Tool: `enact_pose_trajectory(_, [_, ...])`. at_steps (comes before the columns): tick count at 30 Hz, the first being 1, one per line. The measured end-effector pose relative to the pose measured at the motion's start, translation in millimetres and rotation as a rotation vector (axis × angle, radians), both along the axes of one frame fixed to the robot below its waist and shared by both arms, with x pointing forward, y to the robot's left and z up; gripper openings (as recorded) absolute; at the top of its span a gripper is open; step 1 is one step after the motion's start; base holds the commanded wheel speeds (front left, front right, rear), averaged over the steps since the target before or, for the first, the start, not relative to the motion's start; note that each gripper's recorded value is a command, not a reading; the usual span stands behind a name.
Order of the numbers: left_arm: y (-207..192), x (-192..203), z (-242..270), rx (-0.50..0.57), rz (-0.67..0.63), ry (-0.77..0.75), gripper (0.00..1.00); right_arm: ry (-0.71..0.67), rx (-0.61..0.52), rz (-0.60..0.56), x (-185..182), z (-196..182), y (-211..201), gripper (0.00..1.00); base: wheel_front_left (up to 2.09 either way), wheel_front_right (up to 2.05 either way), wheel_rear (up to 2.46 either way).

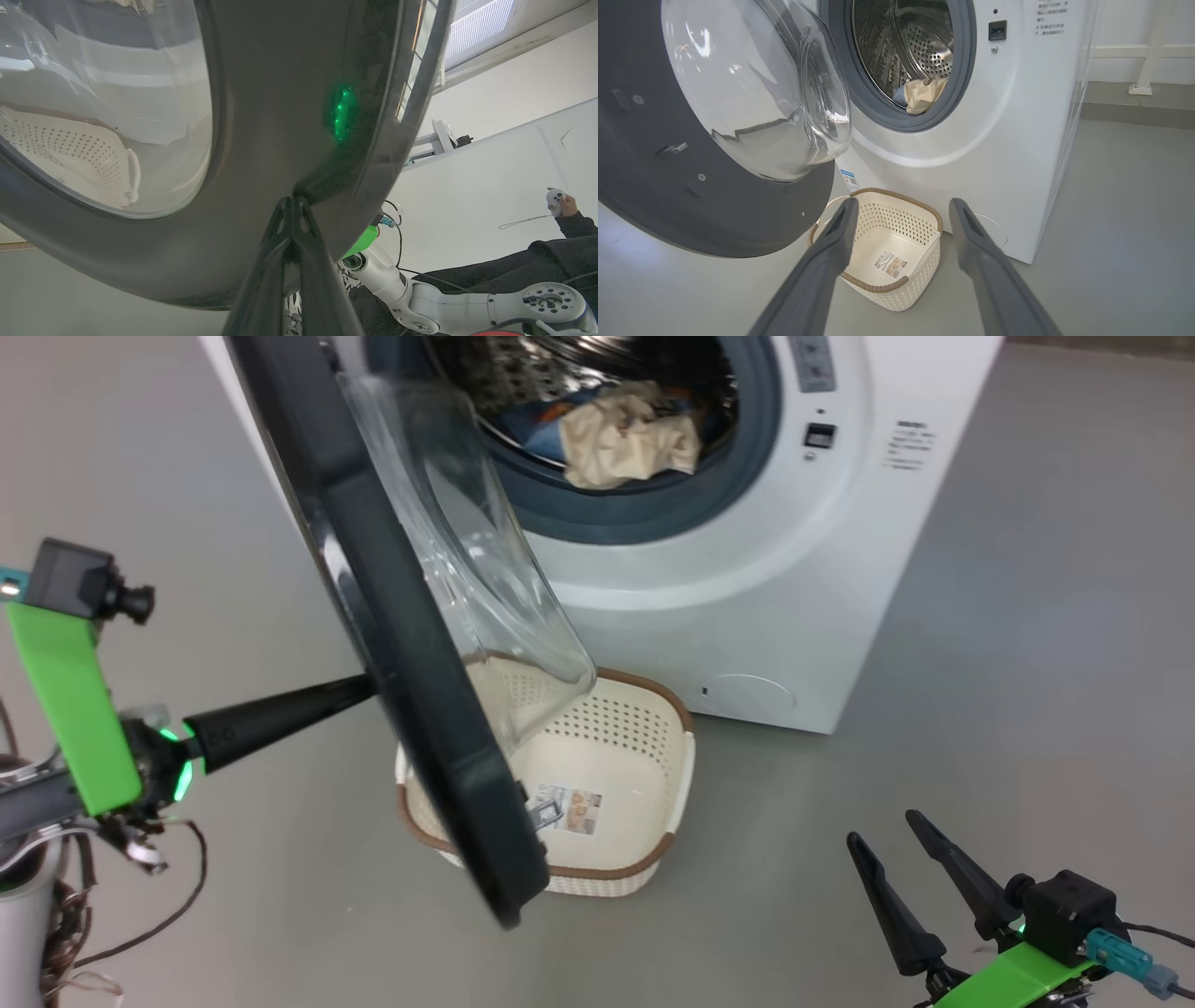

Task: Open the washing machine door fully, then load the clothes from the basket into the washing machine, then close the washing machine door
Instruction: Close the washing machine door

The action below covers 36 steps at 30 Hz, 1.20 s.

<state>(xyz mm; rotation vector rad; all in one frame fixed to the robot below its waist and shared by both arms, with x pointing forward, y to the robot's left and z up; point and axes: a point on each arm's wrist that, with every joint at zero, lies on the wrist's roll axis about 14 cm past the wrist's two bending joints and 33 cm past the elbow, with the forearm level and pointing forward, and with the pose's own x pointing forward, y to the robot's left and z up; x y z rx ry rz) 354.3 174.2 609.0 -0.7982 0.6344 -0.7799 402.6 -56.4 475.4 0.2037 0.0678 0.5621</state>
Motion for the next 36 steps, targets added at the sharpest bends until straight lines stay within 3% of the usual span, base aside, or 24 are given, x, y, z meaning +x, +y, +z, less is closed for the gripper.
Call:
enact_pose_trajectory(16, [-61.8,74.5,9.8,-0.054,-0.062,-0.069,0.00,0.015,0.013,-0.181,4.4,-4.8,-53.6,1.00,0.00,0.00,0.00])
enact_pose_trajectory(36, [-105.6,161.0,5.0,-0.101,0.003,-0.102,0.00,0.035,0.024,-0.365,3.5,-10.5,-104.8,1.00,0.00,0.00,0.00])
